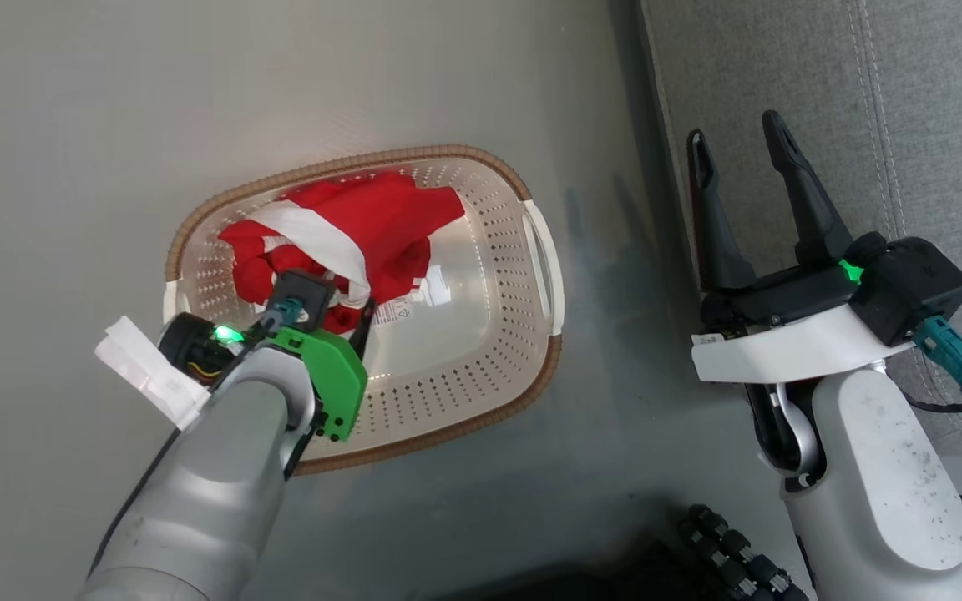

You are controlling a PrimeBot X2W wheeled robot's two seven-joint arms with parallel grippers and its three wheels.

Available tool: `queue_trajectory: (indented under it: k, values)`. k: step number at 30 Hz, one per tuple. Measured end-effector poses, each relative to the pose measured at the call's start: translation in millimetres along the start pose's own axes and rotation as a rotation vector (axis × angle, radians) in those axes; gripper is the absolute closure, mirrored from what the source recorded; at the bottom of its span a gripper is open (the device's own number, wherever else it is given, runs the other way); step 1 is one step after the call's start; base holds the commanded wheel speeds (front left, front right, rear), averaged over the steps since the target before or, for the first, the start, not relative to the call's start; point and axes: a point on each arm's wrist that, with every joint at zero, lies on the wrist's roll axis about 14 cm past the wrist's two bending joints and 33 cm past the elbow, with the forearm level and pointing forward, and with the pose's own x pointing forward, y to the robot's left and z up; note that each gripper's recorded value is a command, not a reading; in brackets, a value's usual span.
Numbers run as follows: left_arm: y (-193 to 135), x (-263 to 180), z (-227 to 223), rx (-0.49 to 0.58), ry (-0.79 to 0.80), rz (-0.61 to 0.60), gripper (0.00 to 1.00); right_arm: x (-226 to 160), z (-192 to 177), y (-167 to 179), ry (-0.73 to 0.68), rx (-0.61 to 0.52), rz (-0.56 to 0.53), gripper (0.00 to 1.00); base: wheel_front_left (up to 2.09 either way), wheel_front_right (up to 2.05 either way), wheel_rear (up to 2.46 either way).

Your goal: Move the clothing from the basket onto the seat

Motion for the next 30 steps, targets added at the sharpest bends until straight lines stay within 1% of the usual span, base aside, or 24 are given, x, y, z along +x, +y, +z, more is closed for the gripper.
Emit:
queue_trajectory:
  k: [5, 15, 28, 29, 30]
  values:
    - [18.9, 17.5, -14.9, -0.028, 0.049, 0.020, 0.00, 1.1, -16.2, -7.7, 0.034, 0.008, -0.018, 0.00, 0.00, 0.00, 0.00]
    - [28.4, 48.1, -17.5, -0.041, 0.045, 0.005, 0.00, 1.8, -43.0, -18.0, 0.095, 0.021, -0.043, 0.00, 0.00, 0.00, 0.00]
    - [39.9, 69.9, 3.0, -0.062, -0.028, 0.014, 0.00, 3.4, -58.2, -18.7, 0.126, 0.046, -0.044, 0.00, 0.00, 0.00, 0.00]
    - [40.4, 70.3, 3.0, -0.062, -0.028, 0.014, 0.56, 3.2, -58.5, -19.2, 0.127, 0.048, -0.046, 0.00, 0.00, 0.00, 0.00]
    - [41.2, 70.8, 3.2, -0.062, -0.030, 0.017, 1.00, 3.1, -58.8, -19.7, 0.128, 0.050, -0.048, 0.00, 0.00, 0.00, 0.00]
